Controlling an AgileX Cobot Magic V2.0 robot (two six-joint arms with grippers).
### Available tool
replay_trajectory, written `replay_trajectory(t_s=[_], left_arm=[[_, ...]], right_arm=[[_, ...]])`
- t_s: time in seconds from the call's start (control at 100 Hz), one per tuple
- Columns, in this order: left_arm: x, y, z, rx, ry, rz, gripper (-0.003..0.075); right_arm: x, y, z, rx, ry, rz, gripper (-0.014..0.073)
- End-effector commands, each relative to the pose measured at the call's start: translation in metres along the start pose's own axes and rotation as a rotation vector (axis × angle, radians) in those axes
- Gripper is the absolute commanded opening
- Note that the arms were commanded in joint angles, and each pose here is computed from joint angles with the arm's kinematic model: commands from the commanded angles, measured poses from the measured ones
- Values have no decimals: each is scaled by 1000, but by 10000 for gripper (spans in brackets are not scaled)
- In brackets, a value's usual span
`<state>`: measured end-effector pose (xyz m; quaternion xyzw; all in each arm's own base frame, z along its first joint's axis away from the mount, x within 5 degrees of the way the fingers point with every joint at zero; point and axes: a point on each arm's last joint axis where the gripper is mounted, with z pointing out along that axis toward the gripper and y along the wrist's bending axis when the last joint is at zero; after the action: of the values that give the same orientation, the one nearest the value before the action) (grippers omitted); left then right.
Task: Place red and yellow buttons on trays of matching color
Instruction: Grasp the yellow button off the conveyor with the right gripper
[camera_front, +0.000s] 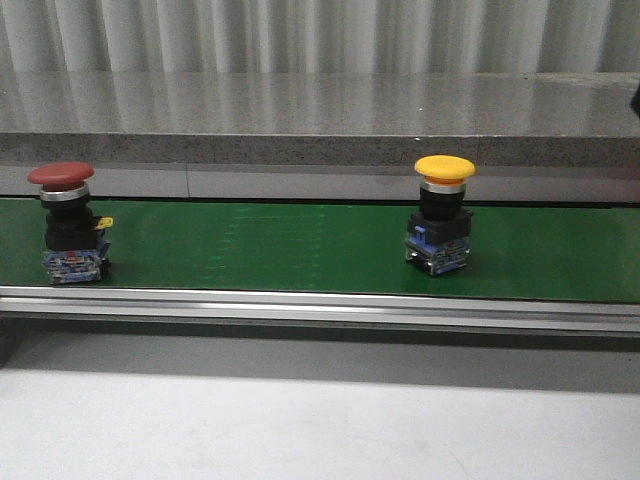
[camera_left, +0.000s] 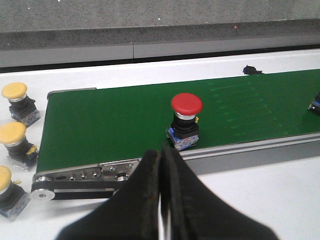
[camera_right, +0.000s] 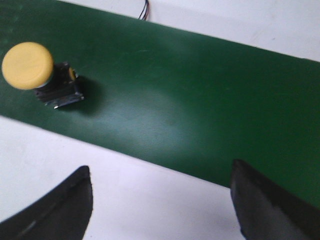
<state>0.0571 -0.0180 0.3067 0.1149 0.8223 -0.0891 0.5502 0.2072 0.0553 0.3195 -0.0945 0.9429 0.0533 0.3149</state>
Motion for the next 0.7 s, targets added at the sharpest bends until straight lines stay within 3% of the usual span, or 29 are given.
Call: replay_trajectory(t_s=[0.0, 0.26, 0.52, 0.69], left_arm=[[-13, -1, -3, 12, -85, -1, -20], [-13, -1, -3, 12, -85, -1, -20], [-13, -1, -3, 12, -85, -1, -20], [-13, -1, -3, 12, -85, -1, -20]], right_arm=[[-19, 9, 0, -44, -6, -55, 594], [-48, 32, 39, -182, 155, -195, 594], [-66, 35, 78, -183, 177, -220, 587], [-70, 35, 93, -176, 162, -219, 411]])
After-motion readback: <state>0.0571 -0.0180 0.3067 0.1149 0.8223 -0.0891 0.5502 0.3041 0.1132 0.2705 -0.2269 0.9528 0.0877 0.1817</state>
